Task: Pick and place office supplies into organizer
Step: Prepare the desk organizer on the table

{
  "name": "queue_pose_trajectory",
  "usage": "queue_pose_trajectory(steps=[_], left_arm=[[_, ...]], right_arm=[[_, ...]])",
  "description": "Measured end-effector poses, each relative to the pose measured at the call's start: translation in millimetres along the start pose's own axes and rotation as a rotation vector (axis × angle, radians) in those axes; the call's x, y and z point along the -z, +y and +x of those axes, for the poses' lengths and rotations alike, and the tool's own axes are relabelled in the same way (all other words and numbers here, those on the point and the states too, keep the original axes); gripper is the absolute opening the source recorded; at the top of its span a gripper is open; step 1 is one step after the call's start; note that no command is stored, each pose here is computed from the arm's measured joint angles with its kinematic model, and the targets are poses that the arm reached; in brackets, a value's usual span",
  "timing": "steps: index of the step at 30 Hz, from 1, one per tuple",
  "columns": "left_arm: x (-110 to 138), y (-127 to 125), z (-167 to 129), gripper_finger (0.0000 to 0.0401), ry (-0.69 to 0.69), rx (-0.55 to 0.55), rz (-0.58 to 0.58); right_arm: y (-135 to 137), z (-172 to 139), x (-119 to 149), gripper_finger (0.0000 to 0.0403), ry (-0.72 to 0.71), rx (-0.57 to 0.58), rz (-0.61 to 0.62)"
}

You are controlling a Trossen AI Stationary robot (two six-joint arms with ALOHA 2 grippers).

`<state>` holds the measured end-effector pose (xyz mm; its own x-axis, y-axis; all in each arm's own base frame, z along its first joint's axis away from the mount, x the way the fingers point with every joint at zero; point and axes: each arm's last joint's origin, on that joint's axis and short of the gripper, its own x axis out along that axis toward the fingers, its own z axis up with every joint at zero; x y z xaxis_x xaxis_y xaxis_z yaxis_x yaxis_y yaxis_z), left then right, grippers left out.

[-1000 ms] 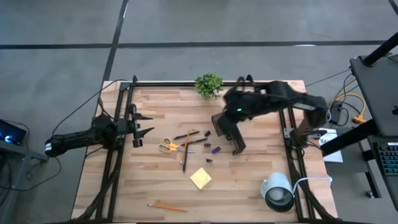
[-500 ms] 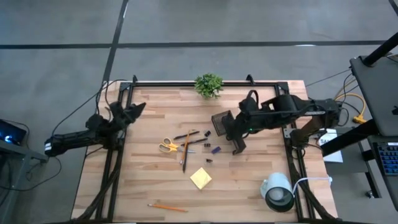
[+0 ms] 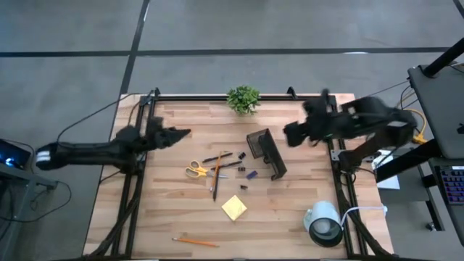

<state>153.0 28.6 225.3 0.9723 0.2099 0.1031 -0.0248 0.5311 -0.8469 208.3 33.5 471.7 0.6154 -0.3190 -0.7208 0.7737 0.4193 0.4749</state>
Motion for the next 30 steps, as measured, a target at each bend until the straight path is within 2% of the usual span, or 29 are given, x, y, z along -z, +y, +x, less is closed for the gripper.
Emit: queue_pose_trajectory(steps=[2,6,9,11,14,16,18,24,26,30], left_arm=[[6,2,20,0.0167,0.105,-0.045,-0.004],[28,15,55,0.0167,0.228,-0.138,-0.106],[35,16,80,0.0167,0.150,-0.098,-0.201],[41,25,93,0.0167,0.108,-0.116,-0.262],[52,38,113,0.0167,0.108,-0.128,-0.336],[55,35,131,0.0167,0.105,-0.092,-0.383],[63,41,144,0.0167,0.132,-0.118,-0.411],[73,44,189,0.0167,0.143,-0.135,-0.440],[78,50,196,0.0167,0.157,-0.185,-0.435],[80,52,208,0.0167,0.158,-0.192,-0.433]], right_arm=[[-12,-13,-4,0.0206,-0.035,-0.014,0.018],[-38,-25,-5,0.0206,-0.081,0.001,0.060],[-52,-23,0,0.0206,-0.086,0.030,0.054],[-59,-20,4,0.0206,-0.082,0.046,0.046],[-66,-16,8,0.0206,-0.076,0.062,0.037],[-70,-14,10,0.0206,-0.068,0.071,0.025],[-73,-14,11,0.0206,-0.066,0.074,0.017],[-76,-17,10,0.0206,-0.067,0.065,-0.015],[-77,-19,9,0.0206,-0.070,0.059,-0.020],[-80,-22,9,0.0206,-0.076,0.050,-0.018]])
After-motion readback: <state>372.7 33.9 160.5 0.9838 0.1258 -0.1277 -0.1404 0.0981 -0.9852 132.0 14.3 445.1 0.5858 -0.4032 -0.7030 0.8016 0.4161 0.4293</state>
